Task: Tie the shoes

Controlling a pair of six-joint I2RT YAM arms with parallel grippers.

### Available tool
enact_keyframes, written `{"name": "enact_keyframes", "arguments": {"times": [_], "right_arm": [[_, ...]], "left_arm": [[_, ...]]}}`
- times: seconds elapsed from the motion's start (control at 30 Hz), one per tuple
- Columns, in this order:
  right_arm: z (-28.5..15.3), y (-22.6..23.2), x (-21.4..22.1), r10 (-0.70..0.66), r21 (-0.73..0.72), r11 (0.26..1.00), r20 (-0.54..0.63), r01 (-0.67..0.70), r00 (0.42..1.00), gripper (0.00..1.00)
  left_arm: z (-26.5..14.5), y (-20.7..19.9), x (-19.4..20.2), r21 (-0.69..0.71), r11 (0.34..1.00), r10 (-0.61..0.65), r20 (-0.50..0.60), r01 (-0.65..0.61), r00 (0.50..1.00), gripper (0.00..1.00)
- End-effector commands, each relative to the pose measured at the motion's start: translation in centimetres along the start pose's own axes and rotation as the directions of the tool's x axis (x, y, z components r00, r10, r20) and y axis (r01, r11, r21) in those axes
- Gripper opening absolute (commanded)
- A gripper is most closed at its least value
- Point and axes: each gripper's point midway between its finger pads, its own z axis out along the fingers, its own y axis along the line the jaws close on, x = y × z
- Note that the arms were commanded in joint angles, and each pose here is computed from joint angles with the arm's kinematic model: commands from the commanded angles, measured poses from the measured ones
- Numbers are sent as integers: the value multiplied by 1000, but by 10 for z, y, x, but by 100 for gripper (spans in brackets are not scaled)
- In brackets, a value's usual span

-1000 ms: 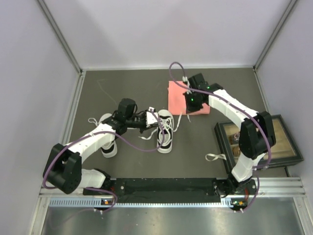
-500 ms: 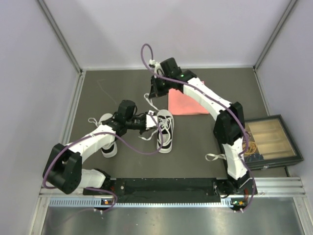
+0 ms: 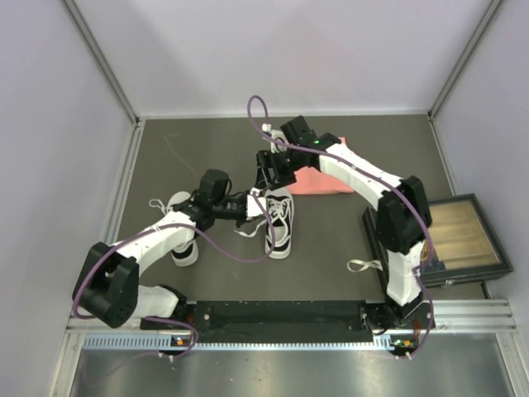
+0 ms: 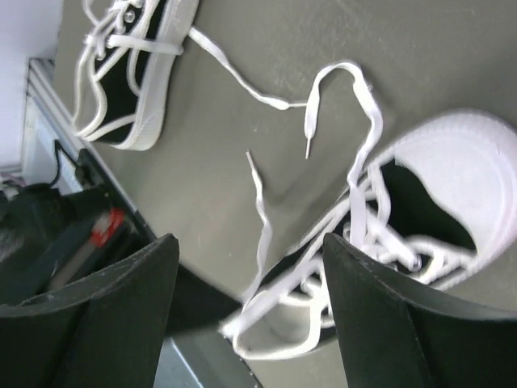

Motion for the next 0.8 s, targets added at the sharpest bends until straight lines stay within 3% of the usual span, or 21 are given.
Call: {"name": "enact_keyframes", "arguments": {"times": [0.0, 0.3, 0.4, 0.77], "right_arm": [[-56, 25, -6, -49, -68, 996, 123, 58, 991, 71], [-49, 19, 23, -48, -102, 993, 52, 53, 997, 64], [-40, 11, 28, -8, -80, 997, 12, 9, 1000, 56], [-29, 4, 39, 142, -68, 987, -8, -143, 990, 48]], "left_arm": [[4, 10, -8, -21, 998, 59, 33, -58, 998, 0], [11, 22, -5, -47, 997, 56, 30, -55, 998, 0], [11, 25, -6, -63, 997, 56, 37, -54, 998, 0], [14, 37, -8, -117, 992, 45, 54, -38, 998, 0]]}}
